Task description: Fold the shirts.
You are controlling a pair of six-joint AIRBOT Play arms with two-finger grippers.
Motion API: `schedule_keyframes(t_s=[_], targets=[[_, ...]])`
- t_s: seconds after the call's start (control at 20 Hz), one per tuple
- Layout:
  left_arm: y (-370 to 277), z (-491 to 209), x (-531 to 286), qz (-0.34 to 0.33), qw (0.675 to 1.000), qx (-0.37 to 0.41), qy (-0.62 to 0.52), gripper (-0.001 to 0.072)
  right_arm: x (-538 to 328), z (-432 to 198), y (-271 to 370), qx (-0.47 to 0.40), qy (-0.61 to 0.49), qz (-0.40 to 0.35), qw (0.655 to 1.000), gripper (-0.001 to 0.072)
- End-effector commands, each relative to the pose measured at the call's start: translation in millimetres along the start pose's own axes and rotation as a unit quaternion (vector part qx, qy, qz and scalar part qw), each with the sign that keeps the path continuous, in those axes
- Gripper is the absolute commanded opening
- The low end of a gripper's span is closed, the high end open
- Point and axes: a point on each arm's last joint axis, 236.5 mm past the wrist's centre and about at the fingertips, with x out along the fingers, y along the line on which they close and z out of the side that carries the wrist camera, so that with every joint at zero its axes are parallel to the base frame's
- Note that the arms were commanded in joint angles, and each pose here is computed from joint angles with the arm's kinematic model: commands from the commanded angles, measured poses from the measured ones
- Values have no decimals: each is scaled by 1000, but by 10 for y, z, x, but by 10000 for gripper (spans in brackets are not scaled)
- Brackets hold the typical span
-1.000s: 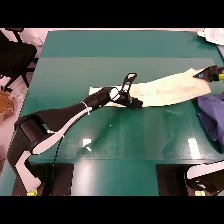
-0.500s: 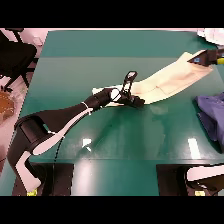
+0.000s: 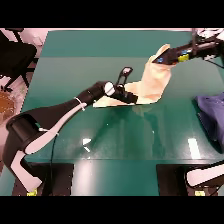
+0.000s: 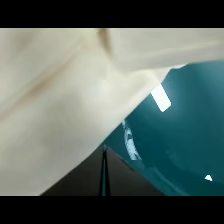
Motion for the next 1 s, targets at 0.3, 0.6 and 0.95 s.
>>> schedule_keyframes(t_s=[0.3,0.6,0.95], targets=[[1062,581,-1922,155,987,28,-25,20,1340,-285,227,40,70,45,996,19],[1248,735,-2689,216,973,40,-66,21,1968,-480,340,68,102,56,991,19],[1277,609,-2649,217,974,44,-42,21,2286,-447,321,43,119,-9,992,19]])
